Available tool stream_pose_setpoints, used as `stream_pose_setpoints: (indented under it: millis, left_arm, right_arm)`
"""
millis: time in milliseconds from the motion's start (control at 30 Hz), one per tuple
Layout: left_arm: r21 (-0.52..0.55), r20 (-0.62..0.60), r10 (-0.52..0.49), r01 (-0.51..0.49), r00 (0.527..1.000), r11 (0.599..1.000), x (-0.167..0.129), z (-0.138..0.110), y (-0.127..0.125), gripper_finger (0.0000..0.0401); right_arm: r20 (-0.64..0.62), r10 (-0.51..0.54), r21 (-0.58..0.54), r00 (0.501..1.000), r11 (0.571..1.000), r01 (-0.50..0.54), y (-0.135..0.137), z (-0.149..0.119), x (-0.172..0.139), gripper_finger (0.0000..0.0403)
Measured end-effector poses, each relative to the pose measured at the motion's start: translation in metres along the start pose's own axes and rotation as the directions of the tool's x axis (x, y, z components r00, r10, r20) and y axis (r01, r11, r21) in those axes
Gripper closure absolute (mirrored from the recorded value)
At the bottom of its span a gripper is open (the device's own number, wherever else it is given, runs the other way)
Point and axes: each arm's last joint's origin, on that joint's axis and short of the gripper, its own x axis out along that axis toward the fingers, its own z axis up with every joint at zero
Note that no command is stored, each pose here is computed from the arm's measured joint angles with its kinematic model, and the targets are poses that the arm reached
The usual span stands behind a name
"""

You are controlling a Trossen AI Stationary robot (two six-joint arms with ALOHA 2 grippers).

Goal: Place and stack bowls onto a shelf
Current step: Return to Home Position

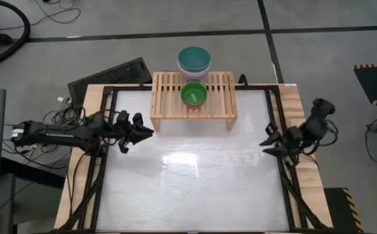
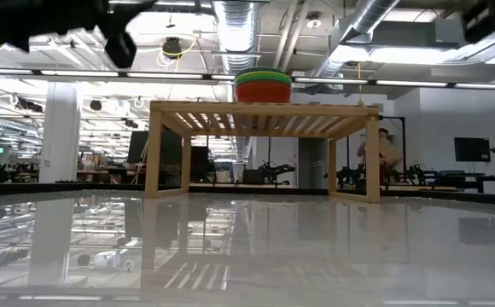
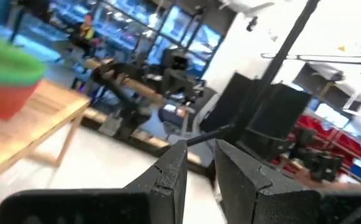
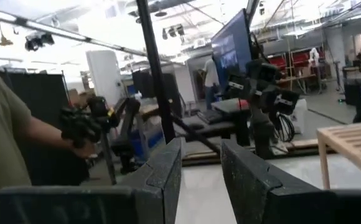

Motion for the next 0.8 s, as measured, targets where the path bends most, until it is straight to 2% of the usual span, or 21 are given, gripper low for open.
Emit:
stream_pose_setpoints:
  millis: [133,267,400,467,533,600,700,800]
  left_arm:
    - [-0.01,-0.004,0.051,-0.051,0.999,0.999,-0.009,-0.023,0.012,0.0332]
    - [-0.039,0.027,0.035,-0.034,0.999,0.999,-0.022,-0.042,0.021,0.0332]
    - [-0.096,0.138,-0.093,0.107,0.986,0.99,-0.04,-0.045,0.018,0.0332]
    - [-0.09,0.153,-0.16,0.175,0.975,0.98,-0.045,-0.039,0.012,0.0332]
    - [-0.107,0.159,-0.18,0.199,0.971,0.974,-0.048,-0.034,0.008,0.0332]
    - [-0.138,0.164,-0.148,0.171,0.975,0.975,-0.054,-0.033,0.009,0.0332]
    - [-0.185,0.174,-0.026,0.058,0.984,0.981,-0.062,-0.035,0.013,0.0332]
    - [-0.122,0.189,0.096,-0.074,0.977,0.99,-0.071,-0.038,0.016,0.0332]
  right_arm:
    - [-0.033,-0.051,-0.008,0.998,0.999,0.051,-0.005,-0.025,-0.001,0.0264]
    - [0.0,-0.14,0.027,0.99,0.99,0.14,-0.012,-0.035,-0.003,0.0264]
    - [0.026,-0.204,0.018,0.979,0.979,0.203,-0.016,-0.037,-0.002,0.0264]
    - [0.047,-0.222,0.014,0.974,0.975,0.221,-0.018,-0.035,-0.002,0.0264]
    - [0.096,-0.221,0.004,0.971,0.975,0.222,-0.019,-0.029,-0.002,0.0264]
    - [0.133,-0.216,-0.019,0.967,0.975,0.221,-0.018,-0.02,-0.002,0.0264]
    - [0.157,-0.231,-0.044,0.96,0.97,0.241,-0.019,-0.008,-0.003,0.0264]
    - [0.144,-0.24,-0.084,0.96,0.964,0.253,-0.018,0.005,-0.005,0.0264]
